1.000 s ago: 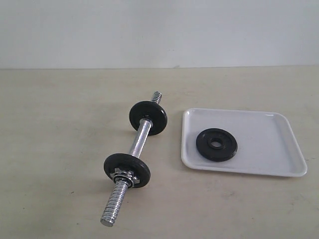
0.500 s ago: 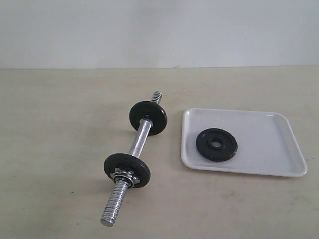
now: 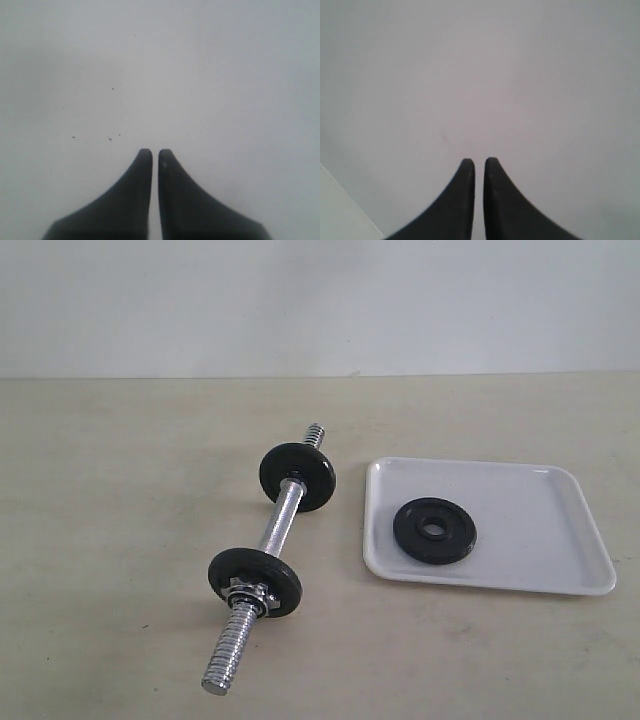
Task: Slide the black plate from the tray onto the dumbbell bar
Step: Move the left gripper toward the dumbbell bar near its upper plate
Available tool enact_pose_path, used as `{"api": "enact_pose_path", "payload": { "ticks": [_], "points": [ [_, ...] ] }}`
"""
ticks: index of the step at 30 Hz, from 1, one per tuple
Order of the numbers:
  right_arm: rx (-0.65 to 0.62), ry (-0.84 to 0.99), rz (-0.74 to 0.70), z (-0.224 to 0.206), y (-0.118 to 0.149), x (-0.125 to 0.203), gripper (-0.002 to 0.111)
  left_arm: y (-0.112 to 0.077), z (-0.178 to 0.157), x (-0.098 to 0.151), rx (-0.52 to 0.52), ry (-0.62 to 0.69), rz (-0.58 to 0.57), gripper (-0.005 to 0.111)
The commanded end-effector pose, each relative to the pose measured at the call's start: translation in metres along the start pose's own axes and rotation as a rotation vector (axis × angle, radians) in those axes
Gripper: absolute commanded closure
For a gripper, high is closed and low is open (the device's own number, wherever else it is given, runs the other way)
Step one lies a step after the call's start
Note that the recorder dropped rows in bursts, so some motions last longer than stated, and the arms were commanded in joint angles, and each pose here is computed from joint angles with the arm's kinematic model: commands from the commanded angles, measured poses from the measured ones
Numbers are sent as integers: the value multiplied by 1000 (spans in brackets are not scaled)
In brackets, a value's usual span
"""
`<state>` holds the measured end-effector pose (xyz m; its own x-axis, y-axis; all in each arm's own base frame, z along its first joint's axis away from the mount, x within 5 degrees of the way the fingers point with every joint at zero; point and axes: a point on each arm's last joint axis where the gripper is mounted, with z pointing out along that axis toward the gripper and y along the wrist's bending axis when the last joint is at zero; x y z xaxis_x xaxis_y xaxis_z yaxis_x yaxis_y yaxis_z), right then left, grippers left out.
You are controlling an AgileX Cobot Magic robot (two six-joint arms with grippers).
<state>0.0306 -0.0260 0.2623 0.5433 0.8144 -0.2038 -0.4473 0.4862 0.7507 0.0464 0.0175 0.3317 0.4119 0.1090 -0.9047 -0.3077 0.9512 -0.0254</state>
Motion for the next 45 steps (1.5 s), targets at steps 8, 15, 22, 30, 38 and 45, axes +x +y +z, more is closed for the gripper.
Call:
{"api": "enact_pose_path", "payload": {
  "ticks": [8,15,22,30,38,45],
  "points": [
    [-23,303,-264,3,12,22,107,-4,3,3,38,132,-20,103],
    [83,444,-634,20,50,5,107,-9,27,-18,87,283,7,103],
    [138,542,-886,26,90,-23,107,-17,65,-18,185,568,111,103],
    [255,906,-1034,28,103,-24,107,-25,96,1,271,732,128,103],
    [312,1119,-1035,43,91,-5,107,-40,120,39,443,866,63,103],
    [294,1145,-1005,59,86,9,107,-46,140,80,464,999,-51,103]
  ]
}}
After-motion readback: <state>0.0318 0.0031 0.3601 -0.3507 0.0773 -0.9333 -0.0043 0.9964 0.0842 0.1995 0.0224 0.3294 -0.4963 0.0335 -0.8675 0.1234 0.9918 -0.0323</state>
